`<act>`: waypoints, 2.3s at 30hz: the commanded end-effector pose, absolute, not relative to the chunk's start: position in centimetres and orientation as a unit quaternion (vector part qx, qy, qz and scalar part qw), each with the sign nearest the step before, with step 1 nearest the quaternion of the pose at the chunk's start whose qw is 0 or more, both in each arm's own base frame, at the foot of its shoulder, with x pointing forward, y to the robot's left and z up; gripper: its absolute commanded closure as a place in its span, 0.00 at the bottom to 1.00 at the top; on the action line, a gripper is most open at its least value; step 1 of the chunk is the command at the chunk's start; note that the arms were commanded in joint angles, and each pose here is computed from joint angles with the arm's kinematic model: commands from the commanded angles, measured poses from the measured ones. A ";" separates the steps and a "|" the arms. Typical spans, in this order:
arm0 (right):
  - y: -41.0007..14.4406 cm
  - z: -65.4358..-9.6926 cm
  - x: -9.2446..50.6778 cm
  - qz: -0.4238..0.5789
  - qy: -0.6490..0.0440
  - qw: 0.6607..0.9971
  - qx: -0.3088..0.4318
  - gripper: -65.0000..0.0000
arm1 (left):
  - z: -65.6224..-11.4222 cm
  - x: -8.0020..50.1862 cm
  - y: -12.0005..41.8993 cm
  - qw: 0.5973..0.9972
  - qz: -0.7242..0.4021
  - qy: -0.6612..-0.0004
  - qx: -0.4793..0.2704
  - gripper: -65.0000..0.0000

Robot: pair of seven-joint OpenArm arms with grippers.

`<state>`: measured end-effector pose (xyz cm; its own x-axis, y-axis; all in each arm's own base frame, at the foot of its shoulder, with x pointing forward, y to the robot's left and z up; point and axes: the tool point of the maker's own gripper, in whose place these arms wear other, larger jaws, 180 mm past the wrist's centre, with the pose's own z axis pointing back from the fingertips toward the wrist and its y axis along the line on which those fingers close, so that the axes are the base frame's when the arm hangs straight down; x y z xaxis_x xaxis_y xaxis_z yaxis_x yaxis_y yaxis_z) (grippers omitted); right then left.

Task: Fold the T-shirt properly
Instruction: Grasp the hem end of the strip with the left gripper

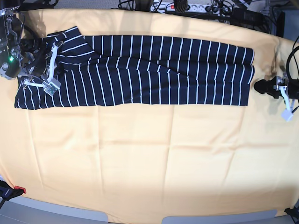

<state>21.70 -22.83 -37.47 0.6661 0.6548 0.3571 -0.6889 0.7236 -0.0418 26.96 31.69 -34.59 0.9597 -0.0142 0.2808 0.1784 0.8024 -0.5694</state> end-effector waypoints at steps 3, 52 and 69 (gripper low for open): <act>-23.0 -36.7 22.5 0.370 -0.192 0.908 0.043 1.00 | -33.9 26.9 31.0 0.941 -0.075 -0.127 -0.306 0.50; -23.1 -36.6 22.6 0.366 -0.194 0.909 0.042 1.00 | -36.2 24.5 26.0 0.884 0.030 -0.213 -0.415 0.50; -23.1 -36.6 22.6 0.365 -0.194 0.909 0.042 1.00 | -38.3 23.8 19.9 0.857 0.027 -0.194 -0.477 0.53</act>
<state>21.92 -22.72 -37.37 0.6672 0.6460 0.3709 -0.6827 0.7295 -0.0425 25.21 21.63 -37.29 0.8923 0.2531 0.3738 0.1694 0.5799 -0.7969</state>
